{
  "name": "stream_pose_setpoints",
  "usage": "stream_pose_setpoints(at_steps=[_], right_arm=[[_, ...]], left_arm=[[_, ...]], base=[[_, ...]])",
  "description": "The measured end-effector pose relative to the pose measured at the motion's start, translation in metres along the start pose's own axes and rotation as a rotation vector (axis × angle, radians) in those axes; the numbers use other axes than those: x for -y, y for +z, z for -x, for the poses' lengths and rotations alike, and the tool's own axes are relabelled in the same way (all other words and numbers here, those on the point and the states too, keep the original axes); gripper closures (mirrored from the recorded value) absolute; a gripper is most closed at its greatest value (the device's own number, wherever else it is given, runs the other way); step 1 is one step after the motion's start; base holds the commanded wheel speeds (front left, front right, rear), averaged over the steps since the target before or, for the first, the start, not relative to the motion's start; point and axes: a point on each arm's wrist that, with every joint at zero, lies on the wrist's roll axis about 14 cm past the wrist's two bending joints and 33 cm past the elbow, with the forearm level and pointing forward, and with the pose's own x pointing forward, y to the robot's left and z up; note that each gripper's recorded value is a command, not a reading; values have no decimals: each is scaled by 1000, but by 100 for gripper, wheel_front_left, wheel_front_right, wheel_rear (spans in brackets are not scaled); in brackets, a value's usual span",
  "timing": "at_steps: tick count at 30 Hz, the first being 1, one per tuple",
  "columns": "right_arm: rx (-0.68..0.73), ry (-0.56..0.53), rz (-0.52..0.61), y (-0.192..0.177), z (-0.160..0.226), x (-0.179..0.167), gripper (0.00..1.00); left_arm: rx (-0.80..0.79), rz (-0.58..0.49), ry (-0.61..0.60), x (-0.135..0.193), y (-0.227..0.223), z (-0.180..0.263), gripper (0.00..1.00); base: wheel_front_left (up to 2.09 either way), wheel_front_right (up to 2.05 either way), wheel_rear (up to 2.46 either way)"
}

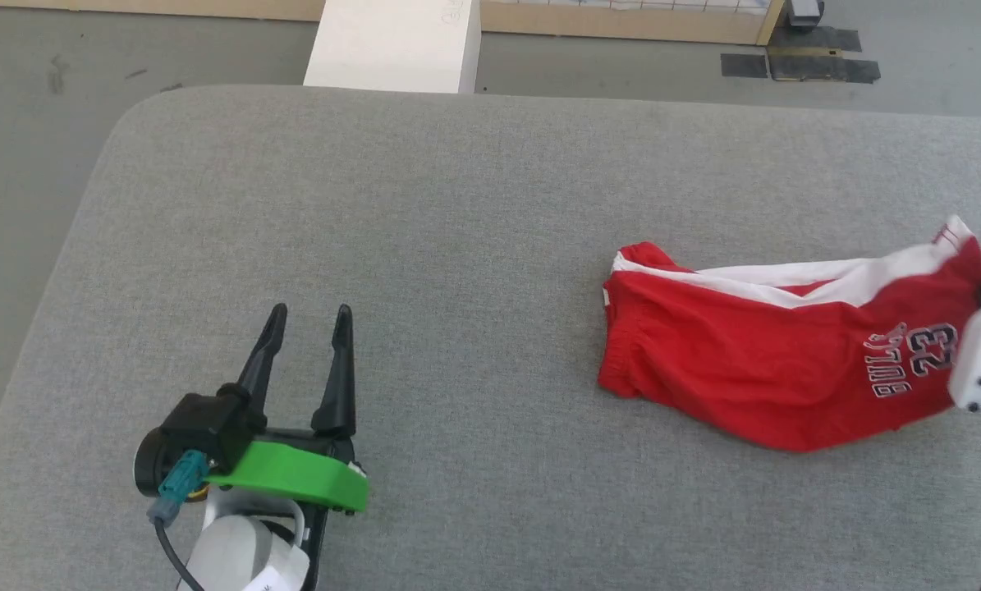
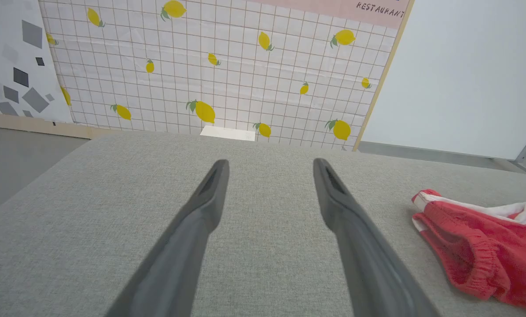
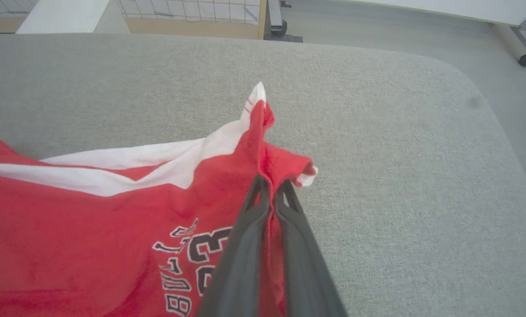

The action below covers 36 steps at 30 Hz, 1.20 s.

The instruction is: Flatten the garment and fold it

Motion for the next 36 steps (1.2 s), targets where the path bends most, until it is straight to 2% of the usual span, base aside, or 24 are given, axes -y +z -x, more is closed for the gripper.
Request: stream_pose_setpoints(at_steps=[4, 14, 21, 28, 29, 30, 31, 32, 36], right_arm=[[37, 79, 114, 21, 8, -36, 100], [27, 399, 438, 28, 23, -162, 100], [-76, 588, 631, -12, 30, -225, 100], [-191, 689, 715, -54, 31, -246, 100], [-200, 701, 718, -58, 32, -248, 95], [-200, 712, 719, -60, 33, -249, 55], [-191, 725, 714, -59, 34, -251, 3], [-178, 733, 710, -57, 35, -253, 0], [-87, 757, 683, -39, 41, -259, 0]], left_arm=[[-5, 1, -4, 1, -1, 1, 0], [-15, -5, 16, -4, -2, 10, 0], [-19, -10, 49, -14, -1, 17, 0], [-28, -8, 71, -21, -3, 22, 0], [-28, -8, 74, -22, -3, 22, 0], [-28, -8, 75, -22, -3, 22, 0], [-27, -8, 75, -22, -3, 22, 0], [-26, -8, 75, -22, -3, 22, 0], [-19, -5, 69, -20, 0, 21, 0]], base=[[0, 0, 0], [0, 0, 0], [0, 0, 0], [0, 0, 0], [0, 0, 0], [0, 0, 0], [0, 0, 0], [0, 0, 0], [0, 0, 0]])
